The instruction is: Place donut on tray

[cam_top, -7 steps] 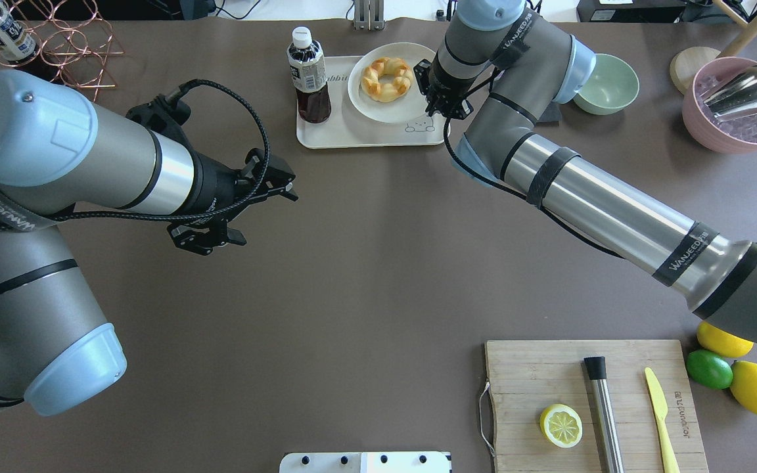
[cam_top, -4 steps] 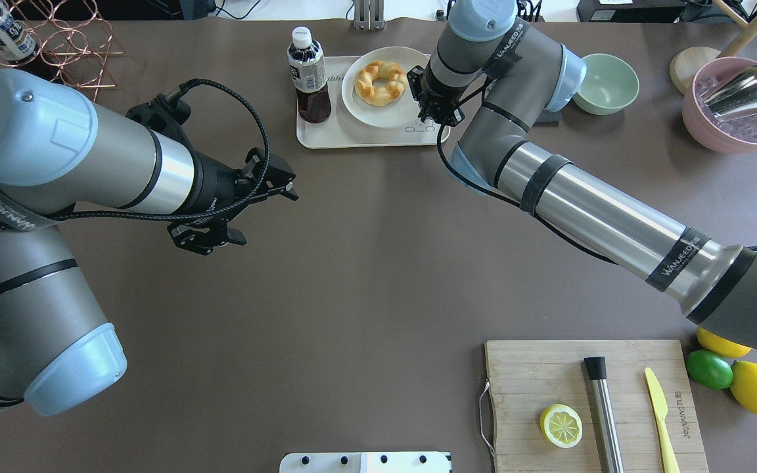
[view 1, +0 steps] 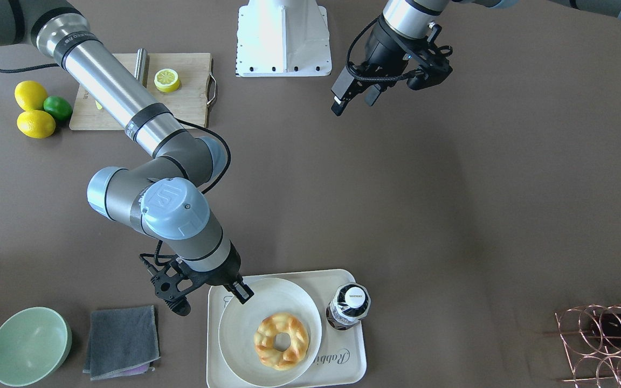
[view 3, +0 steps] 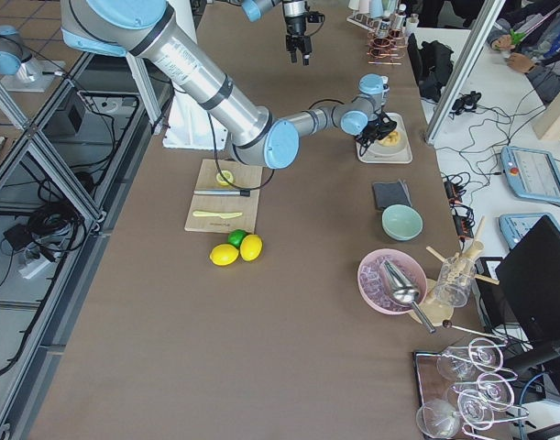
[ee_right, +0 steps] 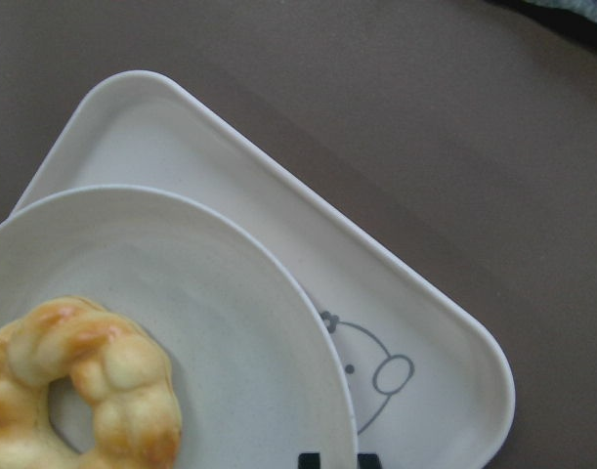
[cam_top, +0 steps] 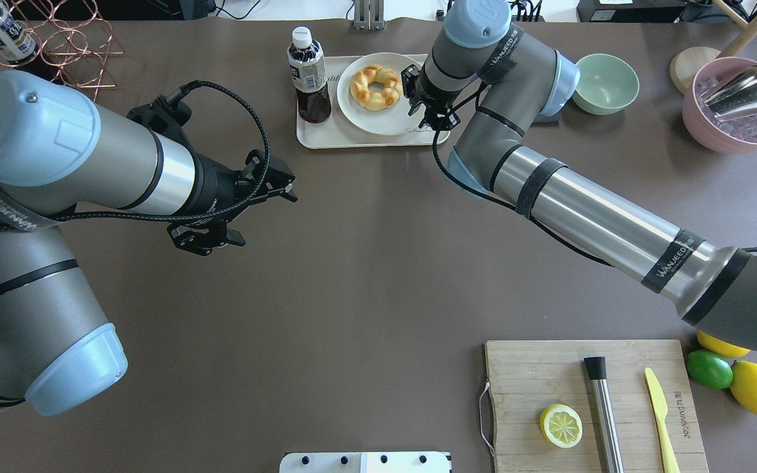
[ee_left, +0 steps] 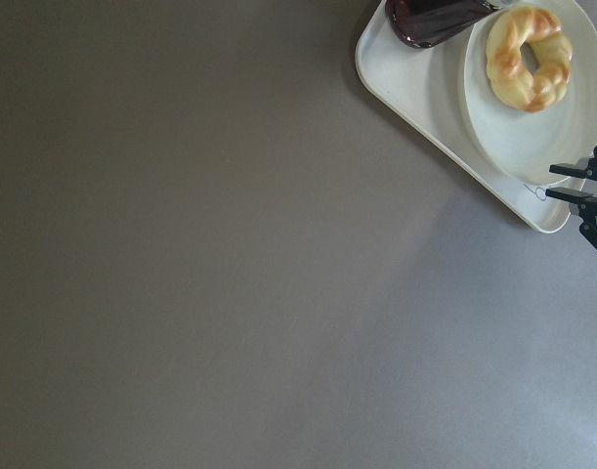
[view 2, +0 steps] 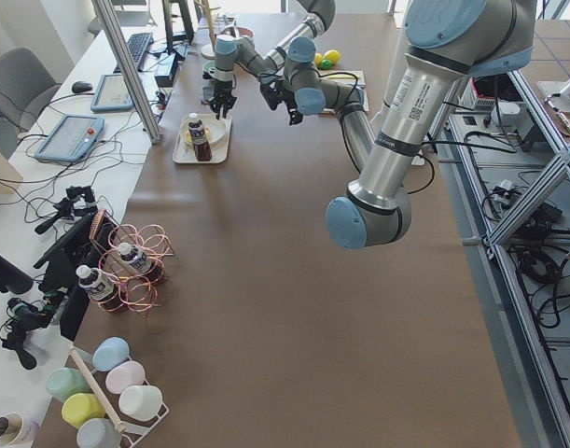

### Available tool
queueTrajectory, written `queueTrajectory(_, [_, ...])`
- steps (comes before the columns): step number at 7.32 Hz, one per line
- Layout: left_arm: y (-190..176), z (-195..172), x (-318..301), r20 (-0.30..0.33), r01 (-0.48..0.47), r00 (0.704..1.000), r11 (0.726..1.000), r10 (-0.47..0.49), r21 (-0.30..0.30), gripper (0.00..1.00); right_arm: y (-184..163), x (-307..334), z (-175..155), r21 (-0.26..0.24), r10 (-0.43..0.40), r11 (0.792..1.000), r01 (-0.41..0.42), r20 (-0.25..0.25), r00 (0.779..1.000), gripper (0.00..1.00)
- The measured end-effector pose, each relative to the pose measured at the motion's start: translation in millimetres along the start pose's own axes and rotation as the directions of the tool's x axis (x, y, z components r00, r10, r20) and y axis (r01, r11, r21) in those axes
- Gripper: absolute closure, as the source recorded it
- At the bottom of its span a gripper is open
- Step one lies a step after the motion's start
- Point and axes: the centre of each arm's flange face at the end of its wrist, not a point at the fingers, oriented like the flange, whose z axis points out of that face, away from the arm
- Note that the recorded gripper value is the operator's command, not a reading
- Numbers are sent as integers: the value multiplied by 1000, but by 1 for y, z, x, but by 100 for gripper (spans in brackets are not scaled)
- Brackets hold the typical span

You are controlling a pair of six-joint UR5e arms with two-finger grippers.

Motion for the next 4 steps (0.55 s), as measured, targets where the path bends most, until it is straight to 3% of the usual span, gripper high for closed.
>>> queueTrajectory(2, [-2,2,-1,39,5,999,1000,-5,12,2,-8,-9,-28,-26,-61,998,62,24,998,0])
queueTrajectory(4, [-15,-7,-5,110,-91,990,995,86,41,2,-21,8,-77,-41,-204,978,204,9,979,0])
